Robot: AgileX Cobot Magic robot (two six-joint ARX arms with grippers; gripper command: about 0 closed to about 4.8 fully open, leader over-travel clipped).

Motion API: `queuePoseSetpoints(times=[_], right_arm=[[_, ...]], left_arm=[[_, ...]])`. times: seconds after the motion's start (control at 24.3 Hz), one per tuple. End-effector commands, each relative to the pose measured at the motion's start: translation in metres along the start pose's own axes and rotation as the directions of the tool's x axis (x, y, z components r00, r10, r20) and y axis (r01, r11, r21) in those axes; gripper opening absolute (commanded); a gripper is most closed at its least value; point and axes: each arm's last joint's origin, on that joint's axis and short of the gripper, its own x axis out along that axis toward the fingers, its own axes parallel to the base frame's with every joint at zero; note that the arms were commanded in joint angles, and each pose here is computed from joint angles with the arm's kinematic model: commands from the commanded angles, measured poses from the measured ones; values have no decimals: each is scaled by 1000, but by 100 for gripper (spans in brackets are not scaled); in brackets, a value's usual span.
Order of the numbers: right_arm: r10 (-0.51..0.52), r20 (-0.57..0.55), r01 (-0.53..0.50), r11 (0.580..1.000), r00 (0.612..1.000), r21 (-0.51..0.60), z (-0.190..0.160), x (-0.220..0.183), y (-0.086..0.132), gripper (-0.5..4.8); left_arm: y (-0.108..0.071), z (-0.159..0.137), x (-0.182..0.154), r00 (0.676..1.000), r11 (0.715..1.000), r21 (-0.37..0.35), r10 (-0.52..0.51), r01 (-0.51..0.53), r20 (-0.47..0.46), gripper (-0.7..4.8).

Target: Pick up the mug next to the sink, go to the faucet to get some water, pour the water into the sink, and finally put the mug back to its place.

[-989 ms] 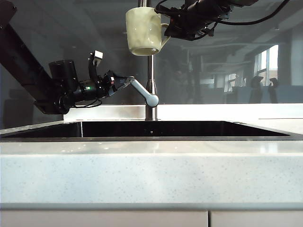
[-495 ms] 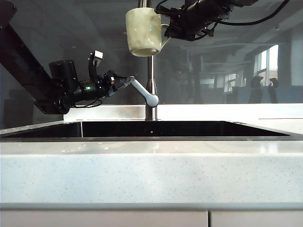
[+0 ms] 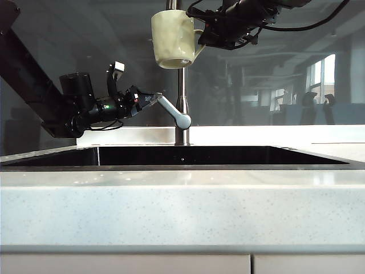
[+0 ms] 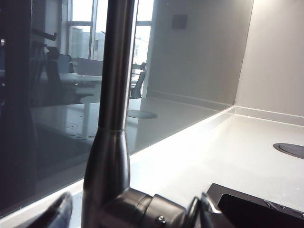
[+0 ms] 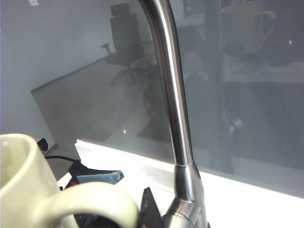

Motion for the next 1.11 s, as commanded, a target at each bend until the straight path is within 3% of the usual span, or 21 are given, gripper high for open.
queuePoseSetpoints(times=[0.04,0.7,0.87,0.99,1.11], right_arm=[[18,109,-19,1000,994,4,20,-5,4,-7],[18,109,-19,1000,994,4,20,-5,4,-7],[18,108,-18,1000,994,3,20,-5,4,-7],[12,107,-12,1000,994,2,21,-5,2,-7],[-2,110,2,1000,994,2,22,-7,-4,-7]], left_arm=[[0,7,1,999,1000,12,28,-28,21,337],[8,4,0,970,965,108,236,-241,54,338],[9,4,-2,980,977,79,197,-200,39,341],[7,9,-5,995,995,19,94,-95,37,341],[3,15,-8,999,1000,19,-19,18,40,341]])
